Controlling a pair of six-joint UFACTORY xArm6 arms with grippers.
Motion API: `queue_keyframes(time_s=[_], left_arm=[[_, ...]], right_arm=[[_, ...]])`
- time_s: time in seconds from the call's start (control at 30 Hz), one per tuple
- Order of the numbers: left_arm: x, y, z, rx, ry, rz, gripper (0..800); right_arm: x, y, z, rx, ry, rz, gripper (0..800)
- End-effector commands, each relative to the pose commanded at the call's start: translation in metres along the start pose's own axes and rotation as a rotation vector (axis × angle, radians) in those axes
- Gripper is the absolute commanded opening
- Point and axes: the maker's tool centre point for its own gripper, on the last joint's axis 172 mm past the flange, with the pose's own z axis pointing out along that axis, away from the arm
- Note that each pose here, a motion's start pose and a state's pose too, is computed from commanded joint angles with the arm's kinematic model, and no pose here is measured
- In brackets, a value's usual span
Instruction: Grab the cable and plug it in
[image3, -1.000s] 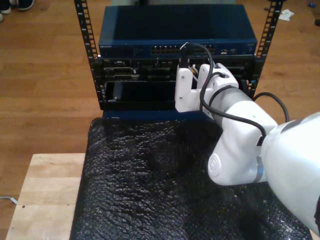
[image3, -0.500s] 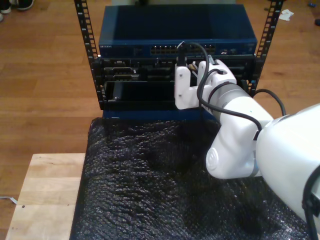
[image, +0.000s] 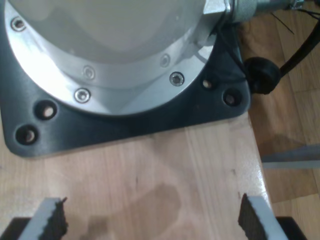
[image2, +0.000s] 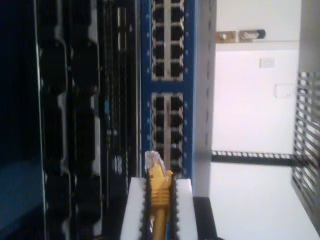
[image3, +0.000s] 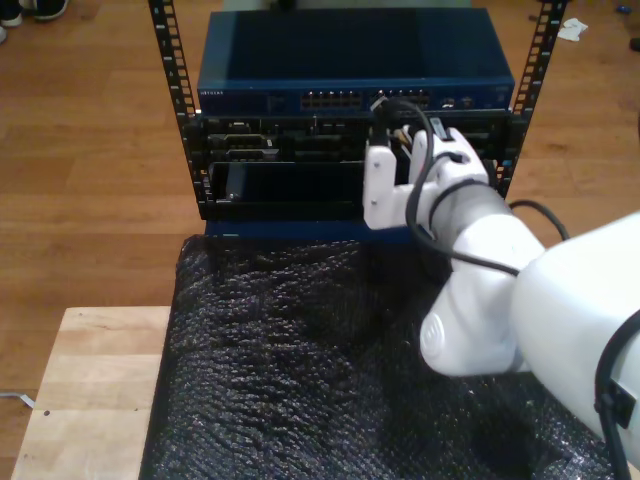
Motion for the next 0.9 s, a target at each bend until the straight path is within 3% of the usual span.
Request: queue_keyframes(time_s=[0.43, 0.9], left_arm=[[0.0, 0.0, 0.0, 0.0, -0.002, 0.0, 800], [0.0, 0.0, 0.0, 0.0, 0.0, 0.0, 800]], right_arm=[[-0.036, 0.014, 0.006, -0.029, -0.059, 0.02, 0], [-0.03, 0.014, 0.023, -0.076, -0.062, 0.006, 0]])
